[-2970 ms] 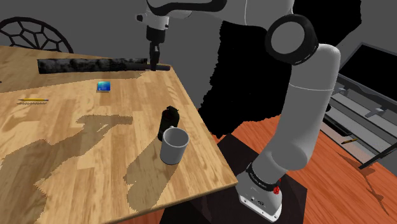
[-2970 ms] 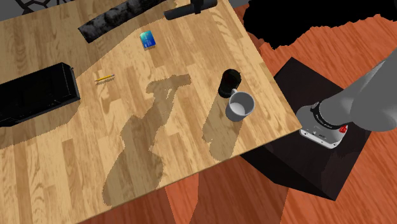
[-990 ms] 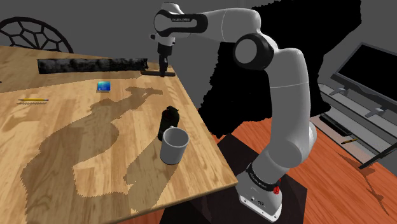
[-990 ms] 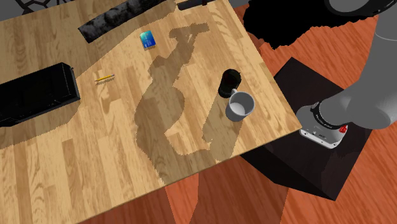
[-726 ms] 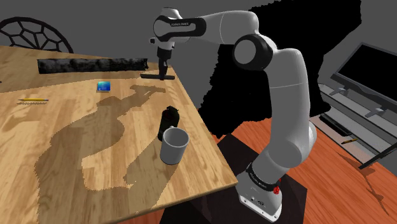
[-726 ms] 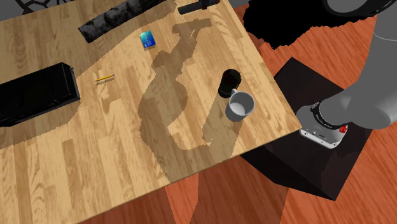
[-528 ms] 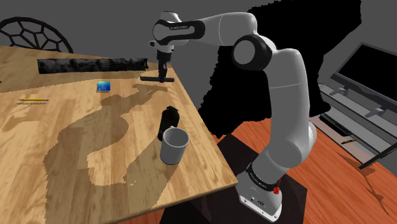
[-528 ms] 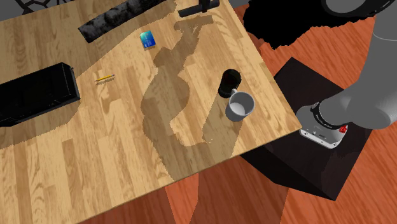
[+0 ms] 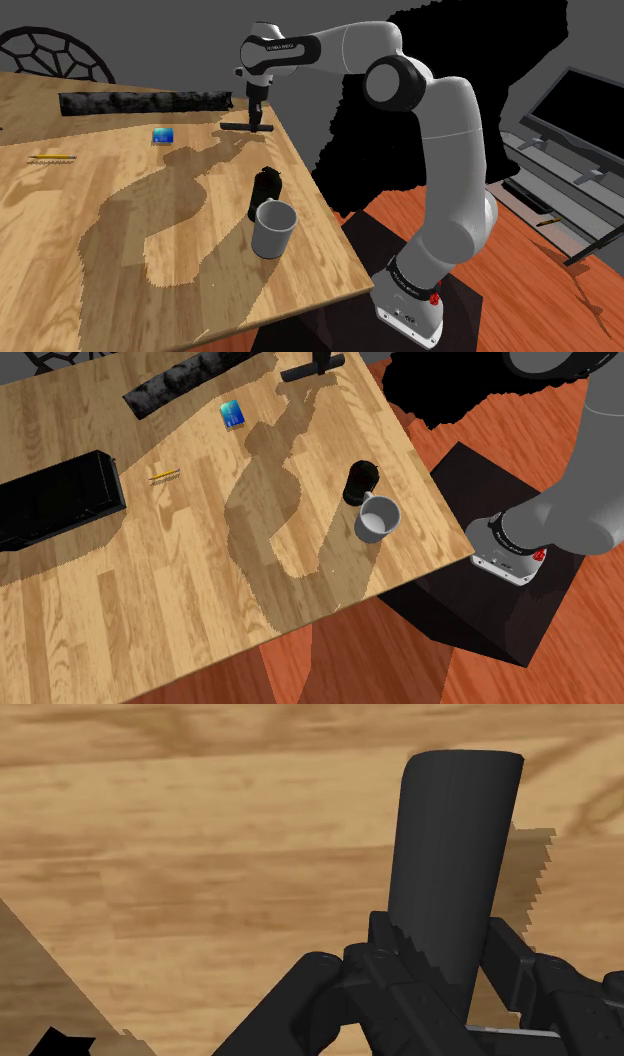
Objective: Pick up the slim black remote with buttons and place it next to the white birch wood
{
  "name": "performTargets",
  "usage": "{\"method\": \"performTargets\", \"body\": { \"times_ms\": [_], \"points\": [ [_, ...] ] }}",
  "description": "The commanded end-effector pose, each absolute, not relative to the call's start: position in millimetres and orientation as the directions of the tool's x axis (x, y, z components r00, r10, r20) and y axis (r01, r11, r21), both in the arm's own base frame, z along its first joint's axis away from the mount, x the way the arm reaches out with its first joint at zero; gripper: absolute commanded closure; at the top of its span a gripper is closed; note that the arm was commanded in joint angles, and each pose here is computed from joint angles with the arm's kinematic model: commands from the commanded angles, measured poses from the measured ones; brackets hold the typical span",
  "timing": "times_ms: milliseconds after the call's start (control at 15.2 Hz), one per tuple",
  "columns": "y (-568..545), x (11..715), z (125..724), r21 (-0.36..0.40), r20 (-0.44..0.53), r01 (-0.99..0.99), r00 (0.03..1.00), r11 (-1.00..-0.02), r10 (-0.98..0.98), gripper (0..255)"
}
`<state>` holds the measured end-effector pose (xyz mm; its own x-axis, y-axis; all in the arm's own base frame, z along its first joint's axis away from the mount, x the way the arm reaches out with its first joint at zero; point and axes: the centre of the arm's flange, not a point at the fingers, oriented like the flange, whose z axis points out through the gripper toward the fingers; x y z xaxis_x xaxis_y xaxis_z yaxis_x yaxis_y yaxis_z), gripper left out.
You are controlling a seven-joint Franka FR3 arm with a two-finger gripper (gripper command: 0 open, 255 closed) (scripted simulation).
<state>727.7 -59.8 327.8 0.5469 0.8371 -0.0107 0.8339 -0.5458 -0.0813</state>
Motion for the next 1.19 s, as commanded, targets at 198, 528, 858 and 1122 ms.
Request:
{"method": "performTargets", "body": {
  "times_ms": [198,528,858,1122],
  "points": [
    [-60,728,328,-0.081,-0.011,0.834,0.547,-0.546,0.837,0],
    [-61,731,367,-0.081,-0.011,0.834,0.547,-0.546,0.837,0],
    [-62,731,378,-0.081,-0.011,0.834,0.547,-0.546,0.837,0],
    [-62,731,378,-0.081,-0.011,0.834,0.547,-0.546,0.837,0]
  ]
}}
